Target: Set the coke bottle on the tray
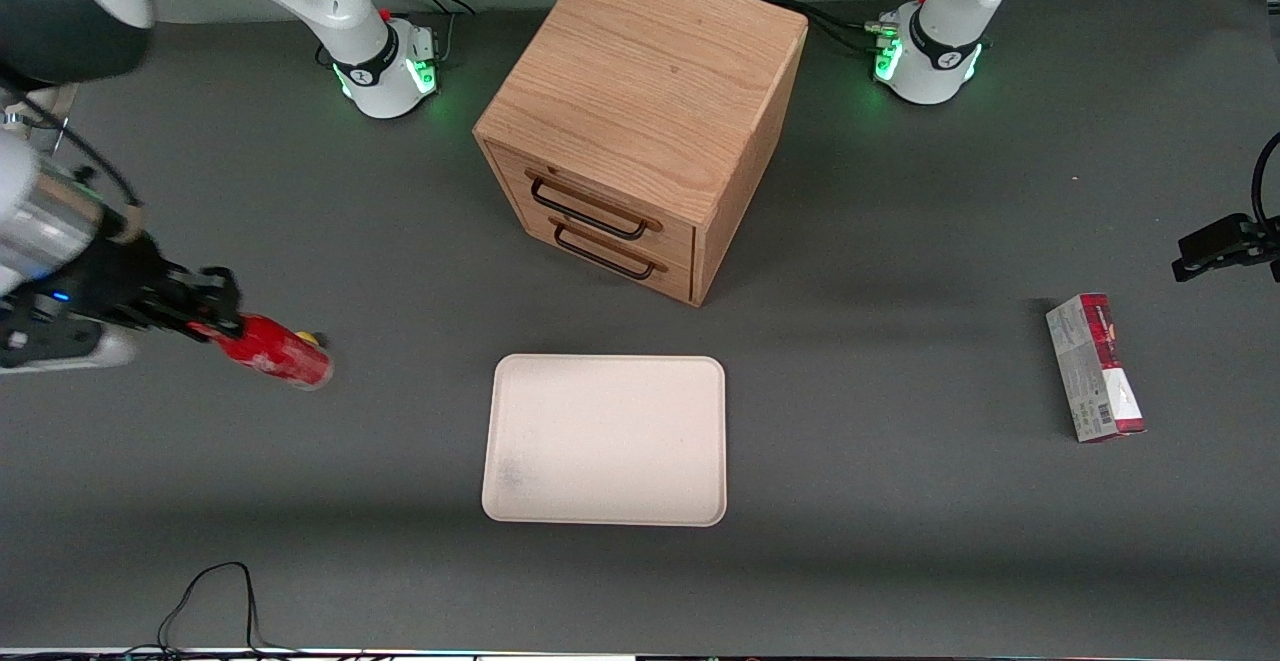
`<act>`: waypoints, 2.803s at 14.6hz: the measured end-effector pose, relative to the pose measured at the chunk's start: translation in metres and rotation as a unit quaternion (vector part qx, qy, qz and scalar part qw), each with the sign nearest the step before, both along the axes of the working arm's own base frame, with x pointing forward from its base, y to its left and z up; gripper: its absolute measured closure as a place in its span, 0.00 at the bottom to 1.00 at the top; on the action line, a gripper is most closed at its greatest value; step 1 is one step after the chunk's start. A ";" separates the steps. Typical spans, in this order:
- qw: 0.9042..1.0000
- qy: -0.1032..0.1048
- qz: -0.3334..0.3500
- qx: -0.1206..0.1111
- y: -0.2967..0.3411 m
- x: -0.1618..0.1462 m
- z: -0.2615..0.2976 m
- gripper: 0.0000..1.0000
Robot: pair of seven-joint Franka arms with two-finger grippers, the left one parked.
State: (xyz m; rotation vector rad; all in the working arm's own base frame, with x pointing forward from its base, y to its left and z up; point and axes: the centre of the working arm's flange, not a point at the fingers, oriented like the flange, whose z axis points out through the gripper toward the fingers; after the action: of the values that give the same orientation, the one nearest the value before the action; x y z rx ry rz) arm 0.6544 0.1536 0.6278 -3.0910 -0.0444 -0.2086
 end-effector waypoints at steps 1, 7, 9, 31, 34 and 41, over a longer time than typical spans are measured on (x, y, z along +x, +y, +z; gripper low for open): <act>1.000 -0.010 -0.001 0.008 0.020 0.008 -0.013 0.68; 0.999 -0.037 0.003 0.025 0.080 0.062 -0.129 0.68; 0.999 -0.045 0.007 0.024 0.102 0.073 -0.175 0.68; 0.999 -0.042 0.004 0.005 0.131 0.083 -0.281 0.00; 0.999 -0.023 -0.013 -0.033 0.108 0.077 -0.237 0.00; 0.998 0.043 0.005 -0.047 -0.053 0.018 -0.099 0.00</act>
State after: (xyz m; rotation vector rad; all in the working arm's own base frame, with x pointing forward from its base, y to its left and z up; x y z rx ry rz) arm 0.6726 0.1006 0.5287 -3.1889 -0.0686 -0.0764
